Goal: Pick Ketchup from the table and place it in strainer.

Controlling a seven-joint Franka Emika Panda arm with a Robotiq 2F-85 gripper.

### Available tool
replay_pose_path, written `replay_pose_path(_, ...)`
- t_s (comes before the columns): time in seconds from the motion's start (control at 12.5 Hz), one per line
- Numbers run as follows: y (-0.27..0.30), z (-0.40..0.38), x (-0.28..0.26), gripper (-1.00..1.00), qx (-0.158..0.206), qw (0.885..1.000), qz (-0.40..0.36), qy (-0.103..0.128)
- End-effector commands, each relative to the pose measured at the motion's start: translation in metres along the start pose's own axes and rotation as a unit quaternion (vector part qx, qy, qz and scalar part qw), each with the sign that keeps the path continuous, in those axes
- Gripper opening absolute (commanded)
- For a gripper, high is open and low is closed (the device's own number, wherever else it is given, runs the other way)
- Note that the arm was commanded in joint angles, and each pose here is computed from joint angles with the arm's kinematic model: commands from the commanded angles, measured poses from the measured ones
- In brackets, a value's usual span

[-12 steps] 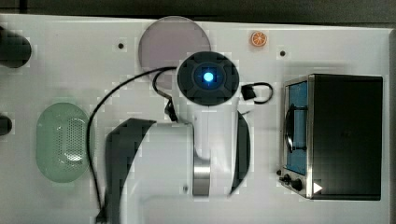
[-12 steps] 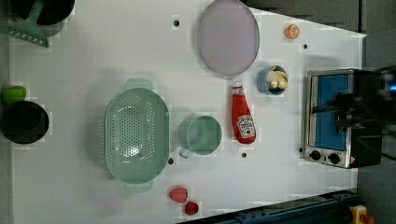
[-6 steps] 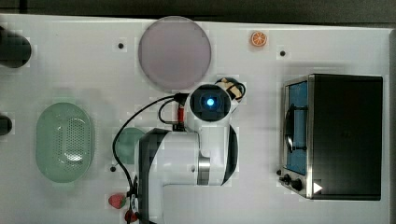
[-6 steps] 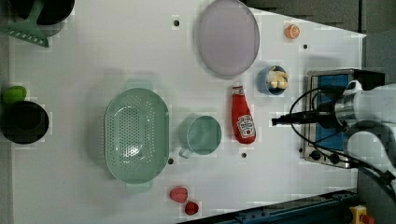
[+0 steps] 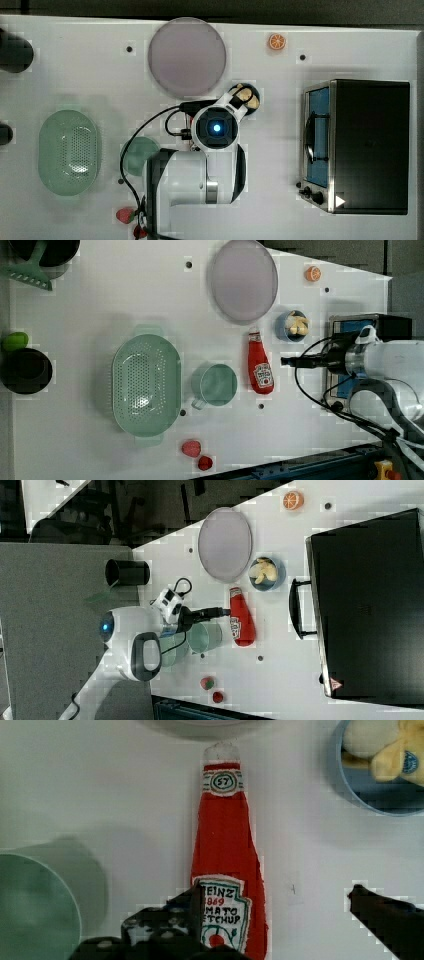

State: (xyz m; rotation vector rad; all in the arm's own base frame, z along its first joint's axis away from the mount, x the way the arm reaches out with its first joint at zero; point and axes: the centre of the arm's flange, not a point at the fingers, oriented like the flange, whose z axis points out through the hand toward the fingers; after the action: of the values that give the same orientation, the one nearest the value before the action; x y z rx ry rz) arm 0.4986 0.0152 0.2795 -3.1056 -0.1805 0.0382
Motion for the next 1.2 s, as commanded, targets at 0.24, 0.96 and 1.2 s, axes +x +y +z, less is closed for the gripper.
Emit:
replay_pose_path(0.24, -0.003, 0.080, -0.004, 1.00, 0.013, 0.999, -0.029, -0.040)
replay_pose_path(0.96, 0.002, 0.114, -0.004, 0.24, 0.016, 0.999, -0.021, -0.034)
replay_pose_path(1.2, 0.003, 0.077, 0.008, 0.24, 0.010, 1.000, -0.023, -0.015)
